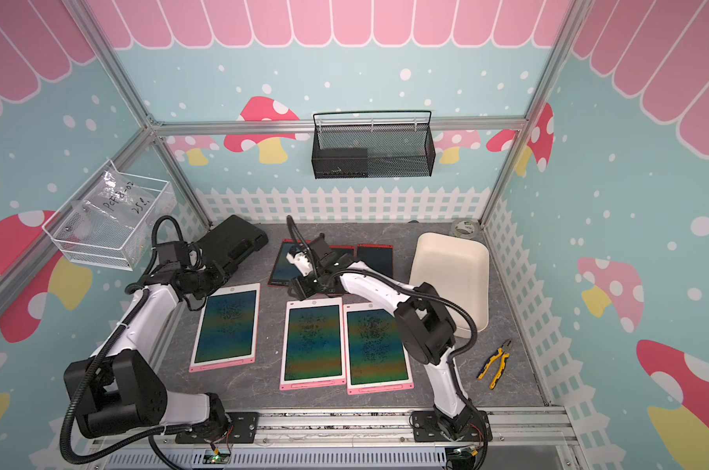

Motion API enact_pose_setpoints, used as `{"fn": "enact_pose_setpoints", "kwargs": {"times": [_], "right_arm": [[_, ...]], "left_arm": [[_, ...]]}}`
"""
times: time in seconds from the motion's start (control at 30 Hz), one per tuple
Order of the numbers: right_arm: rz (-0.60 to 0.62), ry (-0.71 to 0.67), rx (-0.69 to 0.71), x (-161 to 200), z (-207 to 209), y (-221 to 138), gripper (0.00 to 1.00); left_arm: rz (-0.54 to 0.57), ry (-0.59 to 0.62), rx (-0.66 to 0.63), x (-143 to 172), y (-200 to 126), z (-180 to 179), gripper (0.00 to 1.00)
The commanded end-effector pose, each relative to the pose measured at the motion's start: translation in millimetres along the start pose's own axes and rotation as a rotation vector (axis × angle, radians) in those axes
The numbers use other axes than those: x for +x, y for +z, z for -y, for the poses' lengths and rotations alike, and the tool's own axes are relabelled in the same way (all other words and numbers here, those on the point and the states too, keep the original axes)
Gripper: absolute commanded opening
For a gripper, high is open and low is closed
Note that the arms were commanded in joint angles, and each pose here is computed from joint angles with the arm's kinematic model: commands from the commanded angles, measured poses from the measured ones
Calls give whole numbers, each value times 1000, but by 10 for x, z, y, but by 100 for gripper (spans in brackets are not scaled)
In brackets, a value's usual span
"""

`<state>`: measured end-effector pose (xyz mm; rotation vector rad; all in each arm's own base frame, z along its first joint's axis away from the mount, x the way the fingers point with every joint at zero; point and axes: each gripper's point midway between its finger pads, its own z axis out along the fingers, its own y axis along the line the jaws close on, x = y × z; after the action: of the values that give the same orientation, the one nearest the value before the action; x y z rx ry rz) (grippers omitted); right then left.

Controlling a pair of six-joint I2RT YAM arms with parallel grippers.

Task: Take out the writing tablet from the storage box
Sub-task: Adjust the writing tablet at the center of the board, then reset both arms

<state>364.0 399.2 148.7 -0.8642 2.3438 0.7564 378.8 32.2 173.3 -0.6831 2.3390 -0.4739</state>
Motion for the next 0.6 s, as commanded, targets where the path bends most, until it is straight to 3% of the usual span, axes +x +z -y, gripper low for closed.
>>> {"fn": "enact_pose_setpoints", "kwargs": {"times": [0.0, 0.17, 0.27, 0.3, 0.4, 0.43, 0.57], "right_arm": [[66, -70, 237, 16, 612, -221, 60], [264, -118, 421, 107, 1033, -779, 61], [416, -131, 539, 190, 1232, -1164, 65], [452, -126, 580, 220, 1303, -1284, 68], [504, -32, 732, 372, 1641, -1612, 94], [525, 4, 780, 434, 1754, -1727, 97], [599, 72, 910, 667, 2017, -2079, 99]], "left_arm": [[187, 83, 7, -303, -21, 133, 31], [353, 238, -69, -296, -69, 55, 31], [460, 296, -101, -229, -77, -23, 36], [475, 305, -106, -200, -65, -48, 36], [489, 319, -104, -120, 27, -109, 37], [500, 323, -103, -102, 73, -136, 37], [523, 318, -97, -38, 261, -236, 46]]}}
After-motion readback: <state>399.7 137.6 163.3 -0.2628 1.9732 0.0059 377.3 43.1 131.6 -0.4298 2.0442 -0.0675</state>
